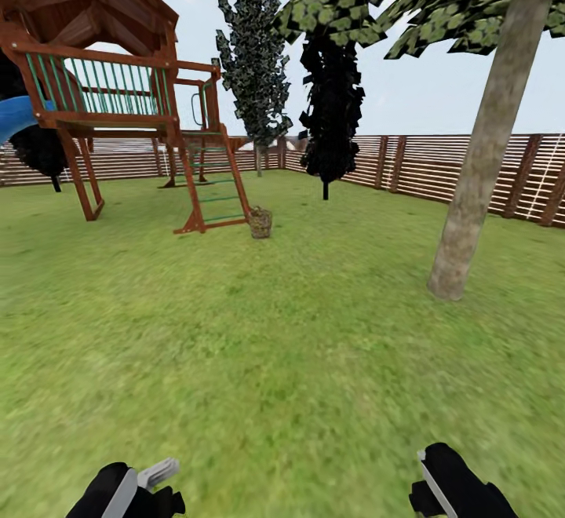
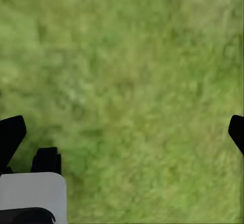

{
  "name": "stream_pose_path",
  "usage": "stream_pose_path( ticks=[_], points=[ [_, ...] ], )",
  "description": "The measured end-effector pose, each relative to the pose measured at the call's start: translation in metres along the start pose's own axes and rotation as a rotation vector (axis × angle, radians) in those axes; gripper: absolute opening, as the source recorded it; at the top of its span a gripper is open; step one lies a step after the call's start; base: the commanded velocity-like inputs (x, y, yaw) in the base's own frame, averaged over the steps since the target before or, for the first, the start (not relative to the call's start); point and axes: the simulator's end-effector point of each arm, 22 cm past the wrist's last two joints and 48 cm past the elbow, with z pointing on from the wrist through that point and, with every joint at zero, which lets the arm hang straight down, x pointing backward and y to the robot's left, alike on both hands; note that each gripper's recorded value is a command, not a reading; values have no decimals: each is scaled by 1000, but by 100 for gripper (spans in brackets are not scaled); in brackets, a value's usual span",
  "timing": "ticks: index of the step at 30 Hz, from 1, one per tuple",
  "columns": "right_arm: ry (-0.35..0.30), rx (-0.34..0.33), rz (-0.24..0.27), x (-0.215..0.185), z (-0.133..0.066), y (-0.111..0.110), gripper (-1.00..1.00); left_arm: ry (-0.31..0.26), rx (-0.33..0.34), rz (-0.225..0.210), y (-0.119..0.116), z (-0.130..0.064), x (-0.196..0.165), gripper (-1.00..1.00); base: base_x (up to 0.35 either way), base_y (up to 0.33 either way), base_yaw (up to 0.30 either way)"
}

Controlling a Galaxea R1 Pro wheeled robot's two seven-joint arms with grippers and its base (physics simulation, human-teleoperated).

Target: Take the three Easter eggs out of the wicker basket on the lawn in the garden, then place them on the lawn next to a single tree (choose any tree) so that all three eggs are next to the same tree and none are left in the basket.

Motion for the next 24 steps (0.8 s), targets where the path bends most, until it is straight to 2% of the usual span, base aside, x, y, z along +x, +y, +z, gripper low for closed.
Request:
stream_pose_path(
  ticks=[5, 24],
  points=[
    [1, 2, 1, 0, 0, -2, 100, -1, 0, 0, 0, 0, 0, 100, 350, 0, 91],
    [-1, 0, 1, 0, 0, -1, 100, -2, 0, -1, 0, 0, 0, 100, 350, 0, 2]
  ],
)
